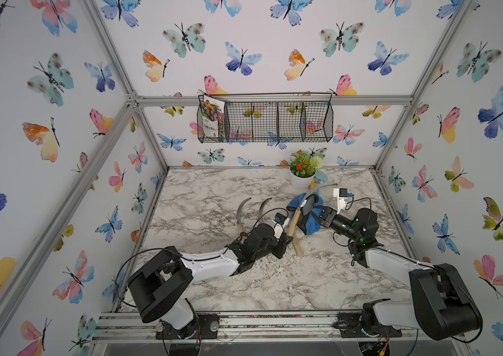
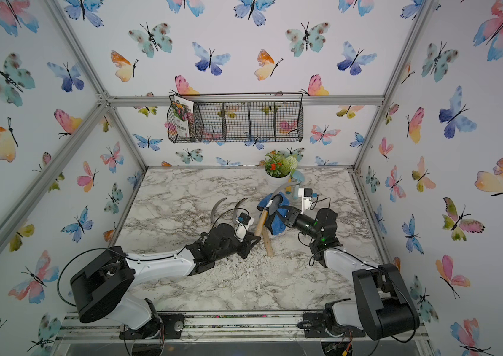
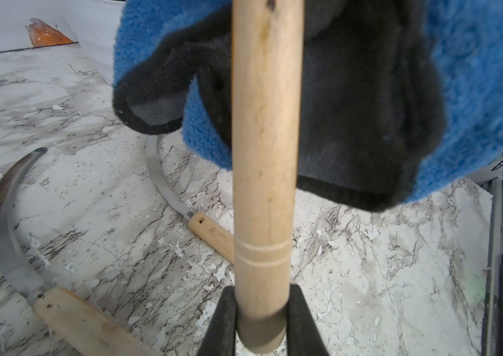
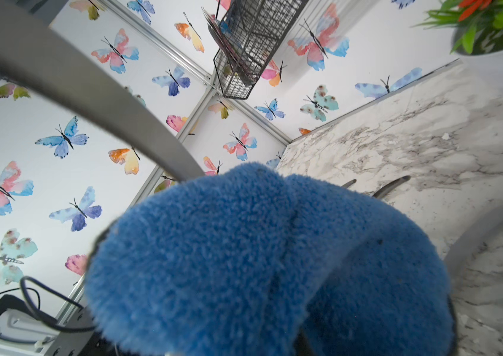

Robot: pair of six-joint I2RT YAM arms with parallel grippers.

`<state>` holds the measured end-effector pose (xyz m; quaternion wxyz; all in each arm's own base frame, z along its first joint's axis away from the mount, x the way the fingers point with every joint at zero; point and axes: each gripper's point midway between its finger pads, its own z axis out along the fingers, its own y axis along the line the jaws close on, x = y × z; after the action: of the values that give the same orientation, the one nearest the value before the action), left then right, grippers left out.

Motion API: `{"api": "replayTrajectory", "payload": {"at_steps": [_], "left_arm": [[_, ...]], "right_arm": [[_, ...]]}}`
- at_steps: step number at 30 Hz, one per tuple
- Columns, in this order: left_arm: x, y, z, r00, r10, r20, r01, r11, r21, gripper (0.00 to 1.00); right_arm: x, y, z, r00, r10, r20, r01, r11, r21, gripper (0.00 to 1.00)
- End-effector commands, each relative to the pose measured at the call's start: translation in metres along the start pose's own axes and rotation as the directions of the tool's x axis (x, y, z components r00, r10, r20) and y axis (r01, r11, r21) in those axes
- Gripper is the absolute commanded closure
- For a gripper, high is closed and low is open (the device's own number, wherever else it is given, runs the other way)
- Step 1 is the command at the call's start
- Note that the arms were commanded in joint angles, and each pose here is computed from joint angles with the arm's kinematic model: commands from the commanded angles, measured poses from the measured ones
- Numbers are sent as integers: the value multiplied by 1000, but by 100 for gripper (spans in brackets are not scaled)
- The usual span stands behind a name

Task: Wipe small sickles with rags
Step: Wipe the small sickle.

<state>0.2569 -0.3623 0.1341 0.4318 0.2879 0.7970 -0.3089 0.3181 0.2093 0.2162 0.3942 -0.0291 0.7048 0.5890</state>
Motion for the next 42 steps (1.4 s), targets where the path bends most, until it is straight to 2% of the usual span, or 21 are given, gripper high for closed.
{"api": "replayTrajectory", "payload": {"at_steps": [1, 8, 14, 19, 27, 31, 36, 42], "left_arm": [[-5, -8, -3, 1000, 2, 18, -3, 999, 36, 100], [-13, -4, -16, 996, -30, 80, 26, 998, 51, 100], [-14, -6, -20, 995, -33, 92, 26, 997, 72, 100], [-13, -10, -19, 996, -29, 83, 21, 995, 93, 100], [-14, -12, -20, 996, -29, 84, 20, 995, 102, 100], [-13, -12, -19, 996, -27, 80, 19, 995, 102, 100], [-14, -11, -19, 996, -26, 82, 18, 995, 101, 100], [-15, -11, -23, 995, -32, 94, 23, 995, 97, 100]], "right_arm": [[26, -1, -5, 999, 28, -42, -30, 998, -48, 98], [83, 11, 3, 992, 22, -127, -31, 997, -68, 98], [91, 17, 4, 991, 10, -136, -20, 997, -72, 98], [73, 18, 12, 995, -15, -96, 9, 998, -60, 98], [6, 37, 20, 997, -76, -16, 74, 994, -85, 98], [-8, 37, 23, 995, -99, -7, 98, 993, -61, 98], [18, 32, 21, 995, -74, -61, 68, 993, -101, 98], [76, 26, 14, 989, -51, -135, 37, 994, -100, 98]]}}
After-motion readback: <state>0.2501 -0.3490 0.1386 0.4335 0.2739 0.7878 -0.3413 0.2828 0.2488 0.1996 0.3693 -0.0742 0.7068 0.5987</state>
